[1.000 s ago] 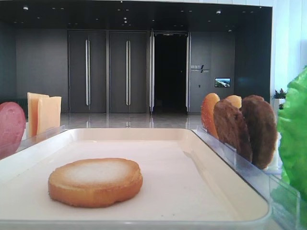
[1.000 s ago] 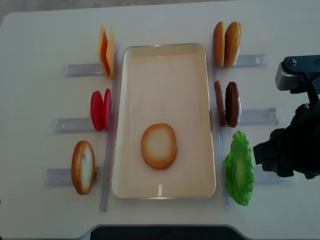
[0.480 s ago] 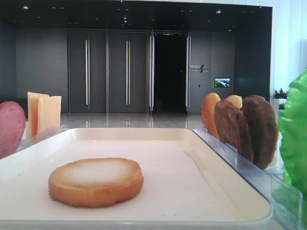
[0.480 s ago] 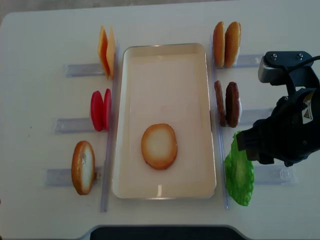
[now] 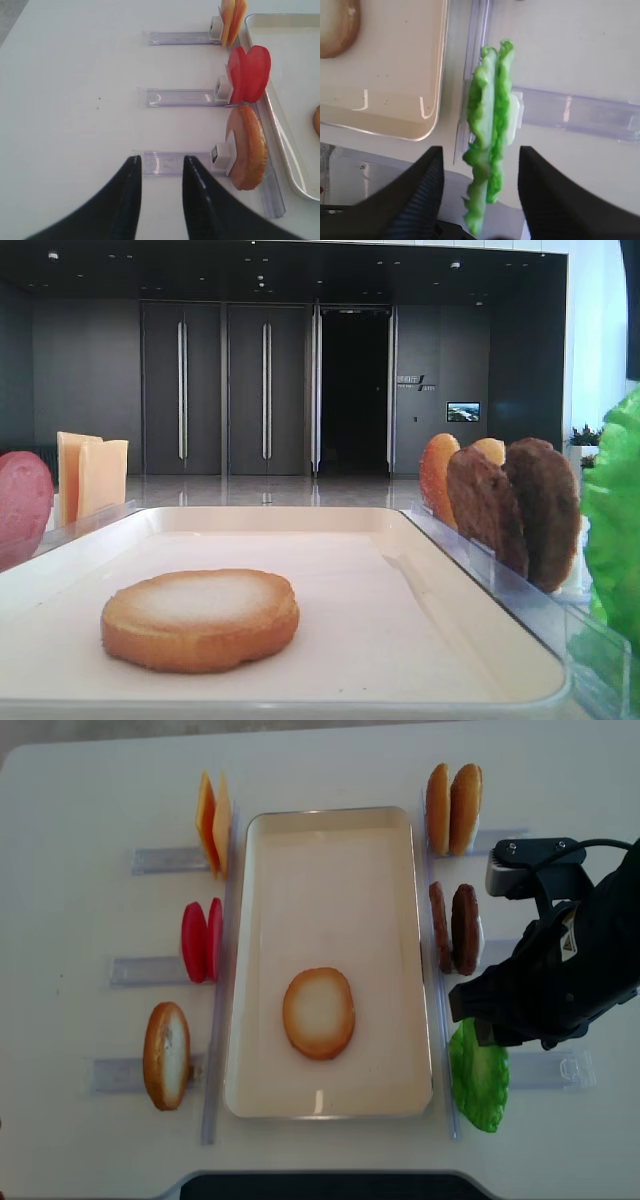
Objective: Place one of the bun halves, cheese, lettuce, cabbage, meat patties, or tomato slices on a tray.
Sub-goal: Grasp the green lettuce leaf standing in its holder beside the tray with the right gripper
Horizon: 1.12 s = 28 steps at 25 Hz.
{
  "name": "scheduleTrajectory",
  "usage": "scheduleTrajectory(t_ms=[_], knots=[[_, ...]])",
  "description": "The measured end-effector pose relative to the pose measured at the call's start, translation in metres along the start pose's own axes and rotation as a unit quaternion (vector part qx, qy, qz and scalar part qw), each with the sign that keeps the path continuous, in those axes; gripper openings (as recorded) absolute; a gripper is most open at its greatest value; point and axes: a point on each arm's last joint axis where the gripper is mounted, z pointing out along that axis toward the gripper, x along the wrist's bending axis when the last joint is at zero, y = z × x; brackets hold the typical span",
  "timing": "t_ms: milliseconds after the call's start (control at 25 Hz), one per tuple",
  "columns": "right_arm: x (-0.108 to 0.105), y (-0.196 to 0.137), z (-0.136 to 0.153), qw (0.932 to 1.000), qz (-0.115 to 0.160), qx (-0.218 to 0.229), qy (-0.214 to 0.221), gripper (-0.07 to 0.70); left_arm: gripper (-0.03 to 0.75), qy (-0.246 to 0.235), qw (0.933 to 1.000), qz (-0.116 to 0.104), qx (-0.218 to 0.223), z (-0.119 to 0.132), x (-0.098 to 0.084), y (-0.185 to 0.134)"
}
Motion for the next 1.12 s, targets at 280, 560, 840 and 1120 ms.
scheduleTrajectory(t_ms=[280, 560, 840, 1120], knots=[[0.0015, 0.0049, 0.0104, 0.9999, -0.007, 0.014, -0.002, 0.359, 0.219, 0.0, 1.0, 0.0, 0.0, 0.0, 0.0, 0.0], [0.0017, 0.0061, 0.0106, 0.9999, -0.011, 0.008, -0.001, 0.269, 0.219, 0.0, 1.0, 0.0, 0.0, 0.0, 0.0, 0.0], [0.0013, 0.0056, 0.0106, 0.9999, -0.013, 0.01, -0.003, 0.064, 0.219, 0.0, 1.0, 0.0, 0.0, 0.0, 0.0, 0.0], [0.0006, 0.0038, 0.0088, 0.9998, -0.015, 0.014, -0.005, 0.064, 0.219, 0.0, 1.0, 0.0, 0.0, 0.0, 0.0, 0.0]])
